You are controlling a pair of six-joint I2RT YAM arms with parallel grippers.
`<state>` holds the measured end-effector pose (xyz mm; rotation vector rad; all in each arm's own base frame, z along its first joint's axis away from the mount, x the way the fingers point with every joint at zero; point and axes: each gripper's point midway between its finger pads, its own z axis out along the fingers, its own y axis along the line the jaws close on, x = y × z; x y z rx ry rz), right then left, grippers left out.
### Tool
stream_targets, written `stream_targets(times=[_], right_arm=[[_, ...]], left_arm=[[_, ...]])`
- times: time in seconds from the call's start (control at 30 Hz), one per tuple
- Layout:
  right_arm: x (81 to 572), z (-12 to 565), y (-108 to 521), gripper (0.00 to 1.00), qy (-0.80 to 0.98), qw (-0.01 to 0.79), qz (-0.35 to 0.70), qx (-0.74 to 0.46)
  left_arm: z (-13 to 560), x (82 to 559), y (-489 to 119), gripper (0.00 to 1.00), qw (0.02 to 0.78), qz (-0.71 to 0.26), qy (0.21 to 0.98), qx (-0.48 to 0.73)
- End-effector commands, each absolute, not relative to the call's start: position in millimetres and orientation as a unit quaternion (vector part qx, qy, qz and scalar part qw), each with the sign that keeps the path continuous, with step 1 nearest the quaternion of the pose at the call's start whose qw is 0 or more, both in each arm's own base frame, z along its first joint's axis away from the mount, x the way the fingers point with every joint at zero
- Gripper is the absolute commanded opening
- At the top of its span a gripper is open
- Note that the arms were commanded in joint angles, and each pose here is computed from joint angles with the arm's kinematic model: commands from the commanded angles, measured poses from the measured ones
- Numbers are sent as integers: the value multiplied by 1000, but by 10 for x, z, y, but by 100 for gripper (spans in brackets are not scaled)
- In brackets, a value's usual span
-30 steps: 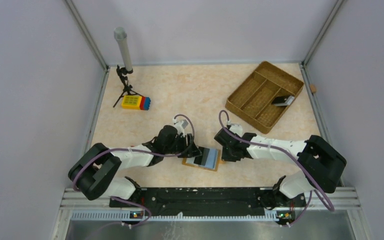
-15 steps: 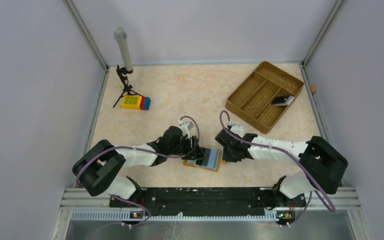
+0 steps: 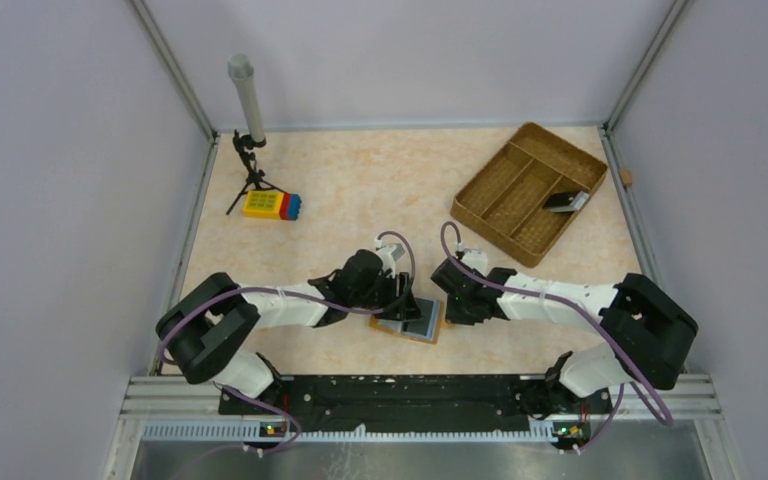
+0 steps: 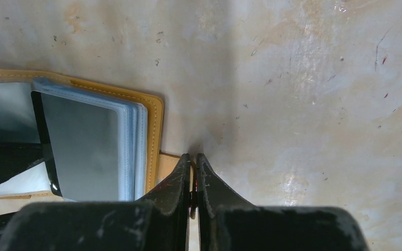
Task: Put the credit cards into the card holder
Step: Insert the credit card into the card holder.
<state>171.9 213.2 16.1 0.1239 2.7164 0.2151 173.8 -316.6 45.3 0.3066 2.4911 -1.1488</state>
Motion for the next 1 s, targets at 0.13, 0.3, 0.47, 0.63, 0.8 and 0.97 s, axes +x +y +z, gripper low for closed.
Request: stream_targets(times=[0.13,0.3,0.47,0.63,0.8,0.97], right_arm=[[1591,48,1943,0,979,194,42,36],[1602,71,1934,0,979,197,40,38],[1617,150,1948,0,977,203,47,41],[1643,294,1952,2,974,214,57,41],[1670,519,2048,27,967,232,99,40],[1686,794,2166,40,956,250,150,34]], left_arm=[[564,1725,-3399,56,197,-405,883,135],[613,1723,-3418,59,206,-402,881,141],[800,1765,-3291,68,237,-386,881,139],[1000,1845,-2944,83,282,-327,893,124],[979,1962,-2584,92,317,-270,903,105],[841,1892,-2590,96,280,-298,907,96]])
